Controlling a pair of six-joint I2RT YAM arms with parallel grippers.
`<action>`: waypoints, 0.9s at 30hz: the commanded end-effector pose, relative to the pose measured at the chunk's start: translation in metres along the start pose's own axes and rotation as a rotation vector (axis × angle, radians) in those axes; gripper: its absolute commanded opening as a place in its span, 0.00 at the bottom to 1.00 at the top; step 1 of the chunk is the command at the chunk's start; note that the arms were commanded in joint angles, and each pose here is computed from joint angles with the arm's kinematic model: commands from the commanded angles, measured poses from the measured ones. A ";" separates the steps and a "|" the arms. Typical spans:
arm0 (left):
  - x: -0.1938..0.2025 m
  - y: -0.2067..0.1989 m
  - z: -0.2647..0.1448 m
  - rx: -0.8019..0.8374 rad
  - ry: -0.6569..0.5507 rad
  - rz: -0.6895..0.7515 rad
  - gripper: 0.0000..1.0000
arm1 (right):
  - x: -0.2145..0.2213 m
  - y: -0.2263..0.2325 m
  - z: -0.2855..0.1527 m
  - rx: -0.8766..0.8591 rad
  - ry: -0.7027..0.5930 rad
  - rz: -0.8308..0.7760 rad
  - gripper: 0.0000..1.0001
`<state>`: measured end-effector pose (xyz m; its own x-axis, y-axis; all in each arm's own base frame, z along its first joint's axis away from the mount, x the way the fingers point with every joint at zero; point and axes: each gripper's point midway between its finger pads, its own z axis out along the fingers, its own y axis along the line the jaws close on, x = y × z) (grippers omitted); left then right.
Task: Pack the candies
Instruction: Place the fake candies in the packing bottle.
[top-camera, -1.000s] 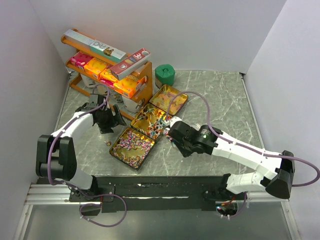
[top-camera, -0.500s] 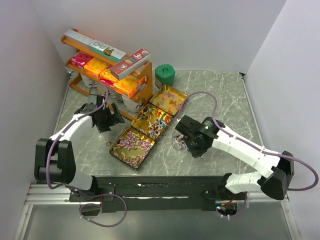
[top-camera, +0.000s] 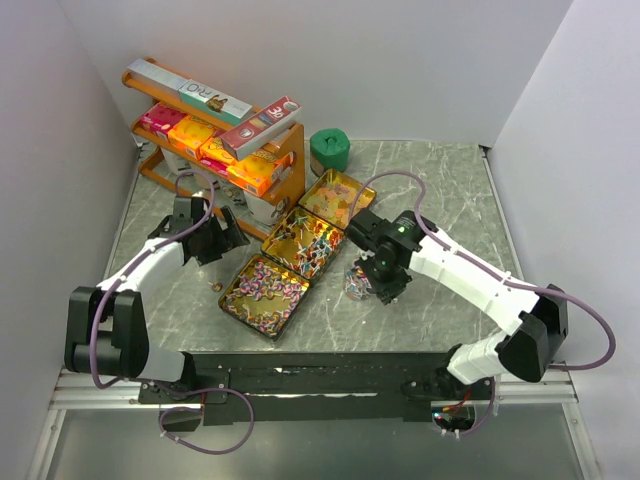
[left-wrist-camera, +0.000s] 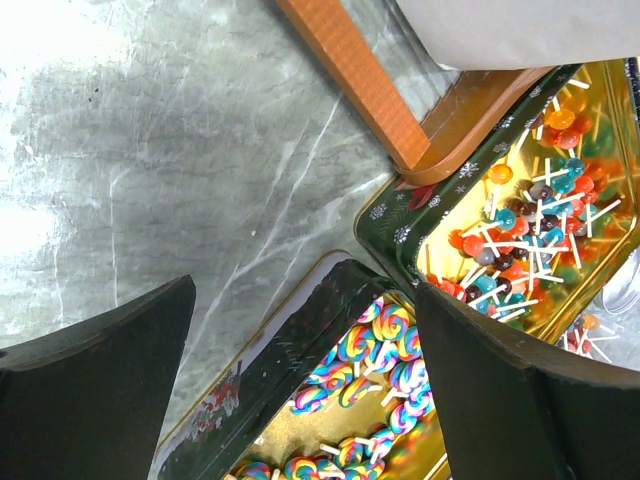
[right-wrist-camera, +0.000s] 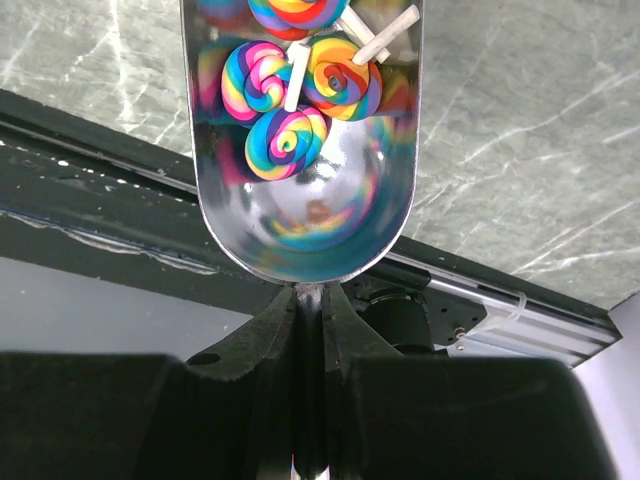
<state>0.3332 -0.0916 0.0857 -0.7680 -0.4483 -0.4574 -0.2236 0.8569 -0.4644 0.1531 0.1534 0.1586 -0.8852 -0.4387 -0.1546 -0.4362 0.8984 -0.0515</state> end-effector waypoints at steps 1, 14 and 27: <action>-0.017 -0.014 -0.010 0.052 -0.074 0.006 0.96 | 0.025 -0.007 -0.016 -0.013 0.123 -0.011 0.00; -0.015 -0.012 -0.010 0.046 -0.071 0.009 0.96 | 0.051 -0.002 -0.012 -0.106 0.252 0.017 0.00; -0.017 -0.009 -0.012 0.027 -0.083 0.014 0.96 | 0.046 0.002 -0.010 -0.296 0.292 0.129 0.00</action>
<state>0.3364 -0.0912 0.0946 -0.7496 -0.4501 -0.4853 -0.2082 0.8563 -0.4727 0.1463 0.1500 0.1503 -0.9378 -0.3462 -0.0254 -0.3446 0.9194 0.1898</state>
